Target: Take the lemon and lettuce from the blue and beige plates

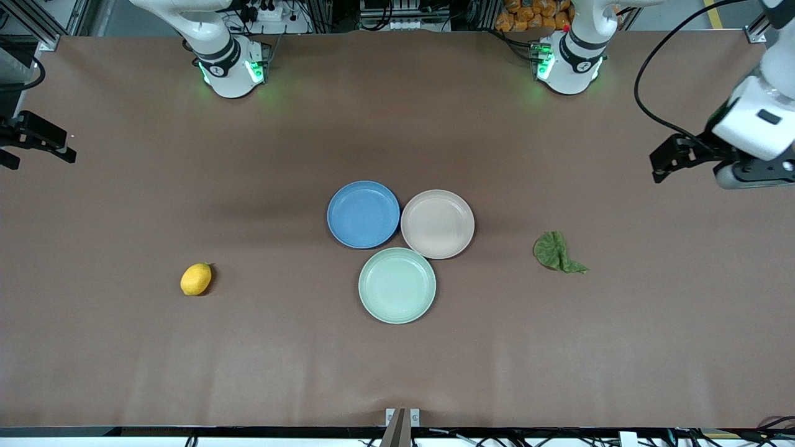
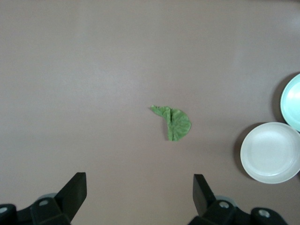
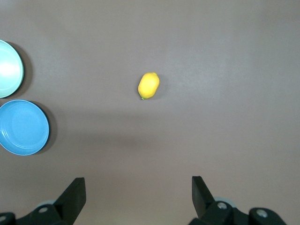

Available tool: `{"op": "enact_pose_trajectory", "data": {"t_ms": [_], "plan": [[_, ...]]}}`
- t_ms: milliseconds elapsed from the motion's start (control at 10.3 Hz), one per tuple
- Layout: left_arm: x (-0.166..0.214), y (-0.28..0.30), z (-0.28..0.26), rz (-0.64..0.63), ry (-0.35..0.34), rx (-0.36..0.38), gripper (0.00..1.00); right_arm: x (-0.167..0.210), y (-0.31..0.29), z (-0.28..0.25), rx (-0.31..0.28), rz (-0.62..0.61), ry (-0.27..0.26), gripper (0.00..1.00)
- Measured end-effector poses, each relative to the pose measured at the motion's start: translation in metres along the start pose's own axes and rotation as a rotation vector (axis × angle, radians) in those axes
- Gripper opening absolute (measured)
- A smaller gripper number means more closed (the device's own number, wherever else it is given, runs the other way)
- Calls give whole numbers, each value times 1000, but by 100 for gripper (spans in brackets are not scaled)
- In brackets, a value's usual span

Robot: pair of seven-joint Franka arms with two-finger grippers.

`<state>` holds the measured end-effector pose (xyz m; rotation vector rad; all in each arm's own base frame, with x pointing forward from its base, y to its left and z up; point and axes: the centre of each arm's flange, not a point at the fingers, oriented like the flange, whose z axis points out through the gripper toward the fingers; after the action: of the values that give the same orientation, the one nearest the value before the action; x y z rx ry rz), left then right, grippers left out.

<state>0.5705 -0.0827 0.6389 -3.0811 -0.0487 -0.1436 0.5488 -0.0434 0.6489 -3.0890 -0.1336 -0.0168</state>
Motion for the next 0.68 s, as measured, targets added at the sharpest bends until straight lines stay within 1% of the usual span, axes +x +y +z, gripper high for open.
{"op": "enact_pose_trajectory", "data": {"t_ms": [291, 485, 679], "plan": [[4, -6, 2, -11, 22, -5, 100, 0, 0, 0, -3, 0, 0, 100], [4, -5, 4, -9, 19, -4, 100, 0, 1, 0, -9, 0, -1, 100], [-1, -5, 7, -6, 1, -31, 100, 0, 1, 0, -10, 0, -2, 100]]}}
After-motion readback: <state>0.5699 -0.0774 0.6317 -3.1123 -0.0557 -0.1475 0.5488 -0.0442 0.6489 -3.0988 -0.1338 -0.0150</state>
